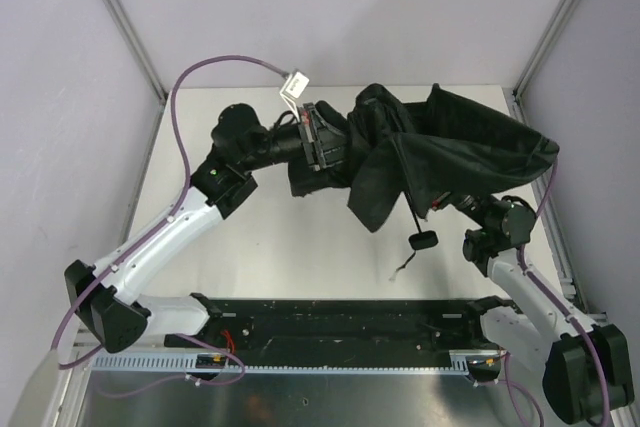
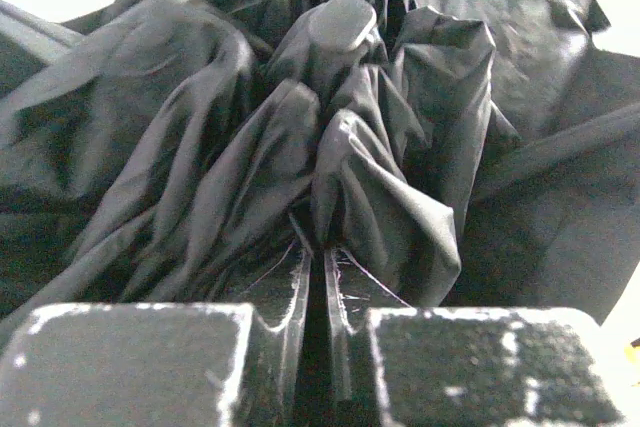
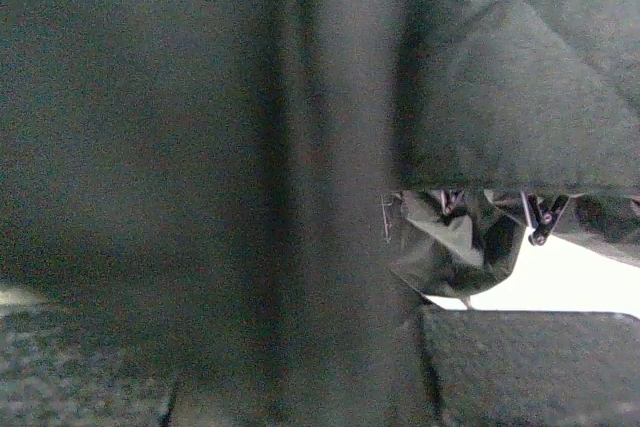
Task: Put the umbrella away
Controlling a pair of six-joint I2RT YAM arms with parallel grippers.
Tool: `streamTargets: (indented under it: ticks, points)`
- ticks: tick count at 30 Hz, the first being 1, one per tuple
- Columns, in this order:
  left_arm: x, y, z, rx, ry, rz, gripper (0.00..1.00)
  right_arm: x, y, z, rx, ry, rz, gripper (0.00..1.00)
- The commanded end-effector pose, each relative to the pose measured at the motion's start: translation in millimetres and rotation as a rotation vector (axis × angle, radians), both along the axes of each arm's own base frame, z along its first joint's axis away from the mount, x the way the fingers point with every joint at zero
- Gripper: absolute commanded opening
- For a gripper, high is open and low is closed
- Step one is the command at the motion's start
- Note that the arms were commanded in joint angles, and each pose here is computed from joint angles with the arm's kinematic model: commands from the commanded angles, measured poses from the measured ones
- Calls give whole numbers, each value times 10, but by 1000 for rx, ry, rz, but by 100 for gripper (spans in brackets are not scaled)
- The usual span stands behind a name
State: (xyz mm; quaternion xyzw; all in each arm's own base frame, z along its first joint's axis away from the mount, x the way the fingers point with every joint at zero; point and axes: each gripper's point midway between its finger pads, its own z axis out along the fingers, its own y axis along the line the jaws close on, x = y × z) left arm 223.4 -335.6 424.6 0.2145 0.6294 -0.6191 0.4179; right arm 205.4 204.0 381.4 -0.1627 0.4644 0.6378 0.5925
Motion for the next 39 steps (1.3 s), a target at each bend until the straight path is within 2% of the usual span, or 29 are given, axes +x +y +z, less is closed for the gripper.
streamTargets:
  ticks: [1, 3, 7, 8, 10, 13, 15, 16, 19, 22, 28, 33, 39]
  points:
    - [-374, -77, 189, -51, -77, -118, 14, -206, 68, 138, -42, -205, -57, 0]
    - [-474, 4, 112, -43, -97, -122, 27, -147, 86, 74, -88, -244, -117, 0]
    - [-699, 287, 8, -38, -177, -86, 66, -53, 96, -16, -162, -329, -205, 0]
    - [-737, 376, 5, -40, -200, -59, 72, -64, 108, -15, -169, -361, -203, 0]
    - [-811, 548, 0, -47, -239, -4, 78, -85, 135, -12, -172, -405, -187, 0]
    - [-891, 785, 25, -68, -274, 84, 82, -102, 149, 2, -166, -426, -166, 0]
    - [-867, 931, 30, -87, -257, 172, 94, -113, 152, 13, -164, -425, -154, 0]
    - [-828, 1018, 42, -107, -235, 232, 97, -116, 152, 21, -162, -423, -151, 0]
    - [-603, 1261, 66, -159, -151, 429, 99, -118, 163, 42, -170, -415, -145, 0]
    - [-446, 1307, 215, -167, -113, 490, 99, -128, 174, 48, -185, -421, -152, 0]
    - [-167, 1043, 226, -127, 30, 420, 99, -168, 173, 113, -182, -437, -152, 0]
    - [-78, 793, 153, -87, 80, 326, 99, -188, 185, 127, -181, -440, -151, 0]
    - [-64, 471, 126, -123, 112, 209, 100, -231, 202, 115, -200, -456, -168, 0]
